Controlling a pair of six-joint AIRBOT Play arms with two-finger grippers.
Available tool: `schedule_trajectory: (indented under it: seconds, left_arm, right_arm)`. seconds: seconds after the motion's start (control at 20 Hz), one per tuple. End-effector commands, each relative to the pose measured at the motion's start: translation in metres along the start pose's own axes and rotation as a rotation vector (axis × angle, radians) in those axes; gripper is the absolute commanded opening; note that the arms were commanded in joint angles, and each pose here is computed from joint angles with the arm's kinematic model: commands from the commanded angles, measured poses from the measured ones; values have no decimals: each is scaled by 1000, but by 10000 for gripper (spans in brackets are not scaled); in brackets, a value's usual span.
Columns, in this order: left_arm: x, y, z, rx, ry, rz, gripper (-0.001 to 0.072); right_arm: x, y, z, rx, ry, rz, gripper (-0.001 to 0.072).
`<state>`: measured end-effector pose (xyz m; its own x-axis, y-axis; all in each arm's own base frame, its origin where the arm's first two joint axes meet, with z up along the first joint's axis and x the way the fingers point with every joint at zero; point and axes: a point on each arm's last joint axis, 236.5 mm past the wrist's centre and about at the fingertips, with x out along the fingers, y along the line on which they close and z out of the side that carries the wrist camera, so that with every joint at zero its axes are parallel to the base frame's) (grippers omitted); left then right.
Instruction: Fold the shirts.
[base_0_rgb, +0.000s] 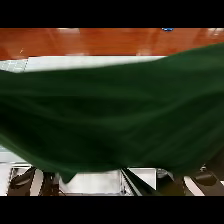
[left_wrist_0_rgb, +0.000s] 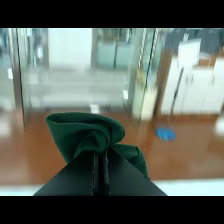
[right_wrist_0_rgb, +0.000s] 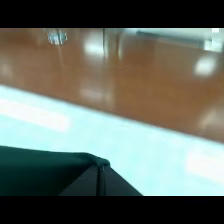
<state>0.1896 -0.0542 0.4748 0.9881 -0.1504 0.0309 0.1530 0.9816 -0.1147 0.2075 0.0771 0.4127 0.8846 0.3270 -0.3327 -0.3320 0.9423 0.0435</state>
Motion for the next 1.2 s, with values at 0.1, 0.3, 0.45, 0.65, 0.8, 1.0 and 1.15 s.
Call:
schedule_trajectory:
  seconds: [0.1,0.3,0.45,0.65,0.8,1.0,1.15]
  left_arm:
    - [102,52,-149,-278,360,-69,22]
    - [200,66,-271,-323,564,-113,22]
    - [274,62,-328,-336,617,-106,21]
    - [341,59,-397,-436,763,-108,22]
    - [357,54,-432,-480,874,-134,22]
    - [343,47,-460,-498,994,-163,485]
    - [304,74,-455,-475,1160,-168,505]
  right_arm:
    - [113,-31,-65,59,281,-12,18]
    - [232,-57,-103,123,412,-9,18]
    - [312,-80,-155,184,522,-34,18]
    - [373,-127,-212,360,589,-126,18]
    - [391,-151,-253,485,653,-142,19]
    - [411,-149,-279,646,676,-83,95]
    - [396,-165,-277,682,696,-85,413]
